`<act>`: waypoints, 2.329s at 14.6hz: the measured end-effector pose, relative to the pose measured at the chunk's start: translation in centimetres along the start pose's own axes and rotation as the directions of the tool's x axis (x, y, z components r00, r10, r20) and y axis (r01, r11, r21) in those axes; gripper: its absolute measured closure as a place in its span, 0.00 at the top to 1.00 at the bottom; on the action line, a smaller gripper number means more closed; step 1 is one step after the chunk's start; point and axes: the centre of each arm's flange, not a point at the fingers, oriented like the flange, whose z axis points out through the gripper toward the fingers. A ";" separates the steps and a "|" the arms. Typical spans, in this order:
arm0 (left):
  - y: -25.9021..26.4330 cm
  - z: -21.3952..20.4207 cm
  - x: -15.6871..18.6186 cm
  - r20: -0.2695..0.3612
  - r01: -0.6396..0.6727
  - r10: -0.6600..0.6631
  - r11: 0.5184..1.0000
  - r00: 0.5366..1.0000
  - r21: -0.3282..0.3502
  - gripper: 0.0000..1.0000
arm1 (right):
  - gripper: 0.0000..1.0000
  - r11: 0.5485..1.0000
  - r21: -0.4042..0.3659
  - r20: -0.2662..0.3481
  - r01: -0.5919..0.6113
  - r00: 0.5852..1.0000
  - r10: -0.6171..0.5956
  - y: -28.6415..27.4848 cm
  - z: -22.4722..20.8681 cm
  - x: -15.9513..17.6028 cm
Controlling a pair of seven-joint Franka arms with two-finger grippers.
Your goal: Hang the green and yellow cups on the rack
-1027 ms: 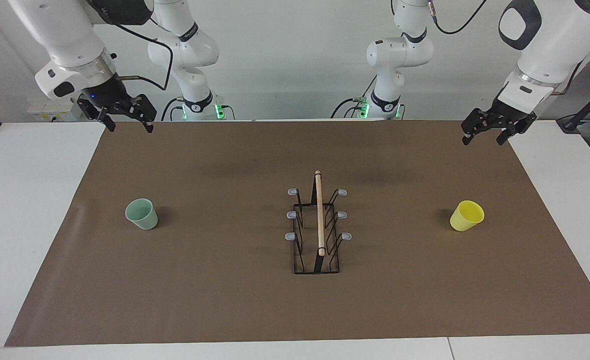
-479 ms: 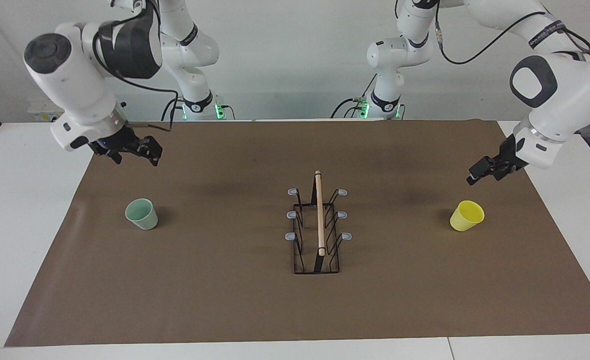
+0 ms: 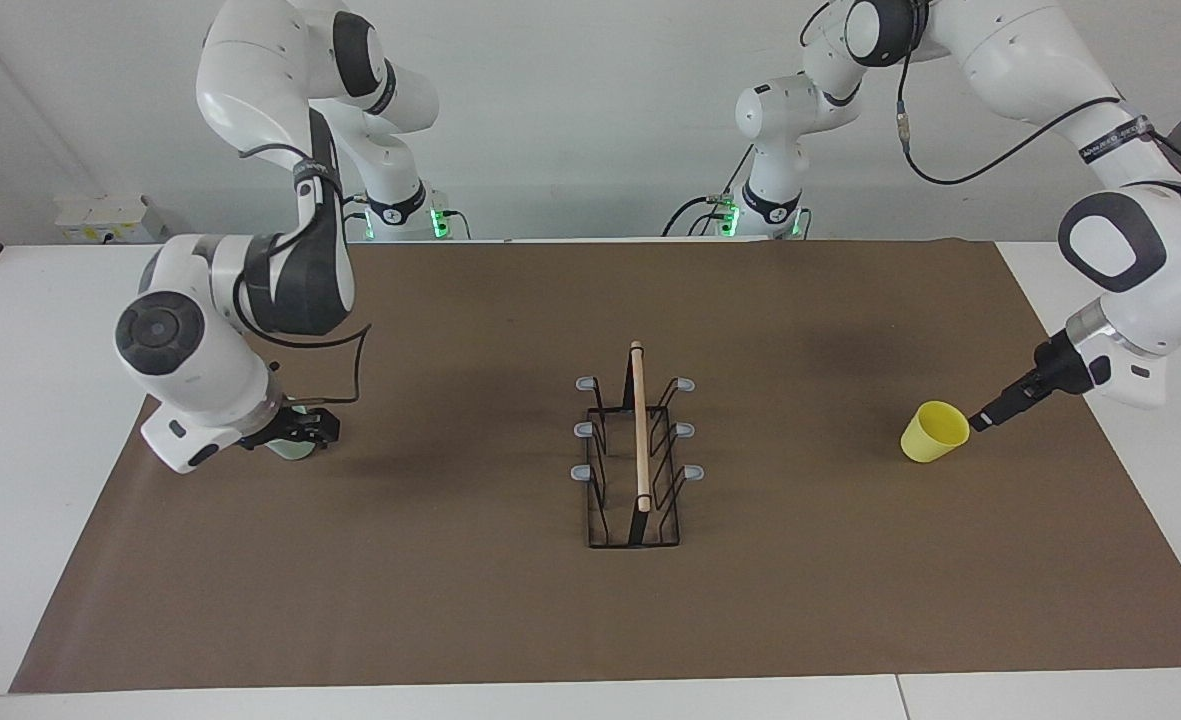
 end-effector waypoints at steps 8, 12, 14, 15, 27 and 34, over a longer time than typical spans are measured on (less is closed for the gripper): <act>-3.5 3.8 4.8 0.109 0.579 -0.571 0.811 0.814 -0.079 1.00 | 1.00 0.595 -0.226 0.528 0.771 0.610 -0.591 -10.3 8.4 -1.1; -5.3 5.3 6.5 0.150 0.736 -0.722 0.673 0.675 -0.073 1.00 | 1.00 0.375 -0.203 0.710 0.905 0.400 -0.580 -12.9 12.9 -3.8; -6.1 5.3 6.7 0.173 0.766 -0.749 0.638 0.640 -0.075 1.00 | 1.00 0.291 -0.193 0.775 0.937 0.327 -0.540 -13.1 14.6 -4.7; -6.6 5.2 6.8 0.181 0.781 -0.762 0.621 0.622 -0.070 1.00 | 1.00 0.263 -0.189 0.796 0.946 0.304 -0.523 -13.0 15.4 -5.0; -10.1 9.7 3.4 0.304 0.875 -0.834 0.483 0.460 0.003 1.00 | 1.00 0.119 -0.182 0.891 0.976 0.215 -0.399 -11.8 19.1 -5.1; -10.7 13.5 0.9 0.450 0.883 -0.786 0.470 0.423 -0.009 1.00 | 0.91 0.094 -0.226 0.907 0.970 0.245 -0.344 -11.0 20.3 -5.3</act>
